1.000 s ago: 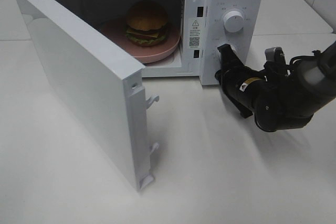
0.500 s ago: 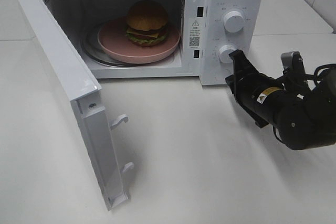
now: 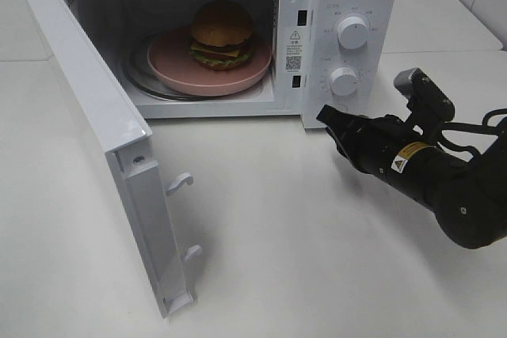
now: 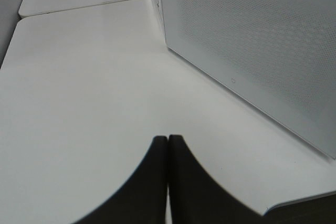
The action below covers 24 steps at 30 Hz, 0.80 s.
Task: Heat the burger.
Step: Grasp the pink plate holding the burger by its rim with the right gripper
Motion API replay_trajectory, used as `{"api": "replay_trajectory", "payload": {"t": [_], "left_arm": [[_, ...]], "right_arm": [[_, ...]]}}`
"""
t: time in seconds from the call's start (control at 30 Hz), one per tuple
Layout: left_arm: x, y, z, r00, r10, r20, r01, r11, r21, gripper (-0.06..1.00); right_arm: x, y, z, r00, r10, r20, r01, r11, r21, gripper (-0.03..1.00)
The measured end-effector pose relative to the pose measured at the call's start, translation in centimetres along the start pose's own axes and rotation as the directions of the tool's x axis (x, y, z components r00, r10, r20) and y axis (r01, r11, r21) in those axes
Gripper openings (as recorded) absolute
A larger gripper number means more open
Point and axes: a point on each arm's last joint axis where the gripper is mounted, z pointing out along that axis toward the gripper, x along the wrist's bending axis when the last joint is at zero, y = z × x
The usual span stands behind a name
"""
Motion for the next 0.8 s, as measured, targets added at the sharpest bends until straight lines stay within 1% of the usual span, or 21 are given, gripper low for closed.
{"api": "replay_trajectory", "payload": {"t": [0.03, 0.07, 0.1, 0.13, 0.17, 0.2, 0.23, 0.3, 0.33, 0.37, 0.4, 0.43, 0.47, 0.5, 0.53, 0.57, 0.6, 0.63, 0.67, 0.73, 0.8], "left_arm": [[0.0, 0.0, 0.0, 1.0, 0.0, 0.0, 0.0, 1.0, 0.0, 0.0], [0.0, 0.0, 0.0, 1.0, 0.0, 0.0, 0.0, 1.0, 0.0, 0.0], [0.0, 0.0, 0.0, 1.0, 0.0, 0.0, 0.0, 1.0, 0.0, 0.0], [0.0, 0.0, 0.0, 1.0, 0.0, 0.0, 0.0, 1.0, 0.0, 0.0], [0.0, 0.0, 0.0, 1.0, 0.0, 0.0, 0.0, 1.0, 0.0, 0.0], [0.0, 0.0, 0.0, 1.0, 0.0, 0.0, 0.0, 1.0, 0.0, 0.0], [0.0, 0.0, 0.0, 1.0, 0.0, 0.0, 0.0, 1.0, 0.0, 0.0], [0.0, 0.0, 0.0, 1.0, 0.0, 0.0, 0.0, 1.0, 0.0, 0.0], [0.0, 0.0, 0.0, 1.0, 0.0, 0.0, 0.0, 1.0, 0.0, 0.0], [0.0, 0.0, 0.0, 1.0, 0.0, 0.0, 0.0, 1.0, 0.0, 0.0], [0.0, 0.0, 0.0, 1.0, 0.0, 0.0, 0.0, 1.0, 0.0, 0.0], [0.0, 0.0, 0.0, 1.0, 0.0, 0.0, 0.0, 1.0, 0.0, 0.0], [0.0, 0.0, 0.0, 1.0, 0.0, 0.0, 0.0, 1.0, 0.0, 0.0], [0.0, 0.0, 0.0, 1.0, 0.0, 0.0, 0.0, 1.0, 0.0, 0.0], [0.0, 0.0, 0.0, 1.0, 0.0, 0.0, 0.0, 1.0, 0.0, 0.0], [0.0, 0.0, 0.0, 1.0, 0.0, 0.0, 0.0, 1.0, 0.0, 0.0], [0.0, 0.0, 0.0, 1.0, 0.0, 0.0, 0.0, 1.0, 0.0, 0.0], [0.0, 0.0, 0.0, 1.0, 0.0, 0.0, 0.0, 1.0, 0.0, 0.0], [0.0, 0.0, 0.0, 1.0, 0.0, 0.0, 0.0, 1.0, 0.0, 0.0], [0.0, 0.0, 0.0, 1.0, 0.0, 0.0, 0.0, 1.0, 0.0, 0.0], [0.0, 0.0, 0.0, 1.0, 0.0, 0.0, 0.0, 1.0, 0.0, 0.0]], "right_arm": [[0.1, -0.1, 0.0, 0.998, -0.063, -0.015, 0.063, 0.998, 0.006, 0.0], [0.1, -0.1, 0.0, 0.998, -0.063, -0.015, 0.063, 0.998, 0.006, 0.0], [0.4, -0.1, 0.0, 0.983, -0.177, -0.046, 0.177, 0.984, 0.011, 0.0], [0.4, -0.1, 0.0, 0.983, -0.177, -0.046, 0.177, 0.984, 0.011, 0.0], [0.7, -0.2, -0.1, 0.957, -0.282, -0.07, 0.284, 0.959, 0.015, 0.0], [0.8, -0.2, -0.2, 0.939, -0.334, -0.078, 0.336, 0.942, 0.019, 0.0], [0.8, -0.2, -0.2, 0.939, -0.334, -0.078, 0.336, 0.942, 0.019, 0.0], [1.2, 0.2, -0.5, 0.887, -0.454, -0.083, 0.458, 0.888, 0.037, 0.0], [1.2, 0.2, -0.5, 0.887, -0.454, -0.083, 0.458, 0.888, 0.037, 0.0], [1.5, 0.6, -0.8, 0.85, -0.521, -0.077, 0.526, 0.848, 0.064, 0.0], [1.5, 0.6, -0.8, 0.85, -0.521, -0.077, 0.526, 0.848, 0.064, 0.0], [1.7, 0.9, -1.3, 0.815, -0.576, -0.073, 0.58, 0.808, 0.103, 0.0], [1.9, 1.2, -1.5, 0.798, -0.598, -0.075, 0.603, 0.79, 0.112, 0.0], [1.9, 1.2, -1.5, 0.798, -0.598, -0.075, 0.603, 0.79, 0.112, 0.0], [2.2, 1.5, -2.1, 0.76, -0.644, -0.084, 0.648, 0.746, 0.153, 0.01], [2.2, 1.5, -2.1, 0.76, -0.644, -0.084, 0.648, 0.746, 0.153, 0.01], [2.6, 1.9, -2.7, 0.722, -0.684, -0.104, 0.69, 0.699, 0.186, 0.01], [2.6, 2.0, -2.9, 0.704, -0.7, -0.114, 0.706, 0.675, 0.214, 0.01], [2.6, 2.0, -2.9, 0.704, -0.7, -0.114, 0.706, 0.675, 0.214, 0.01], [3.3, 3.1, -3.4, 0.641, -0.754, -0.14, 0.753, 0.583, 0.304, 0.01], [3.5, 3.5, -3.5, 0.638, -0.758, -0.136, 0.752, 0.575, 0.322, 0.01]]}}
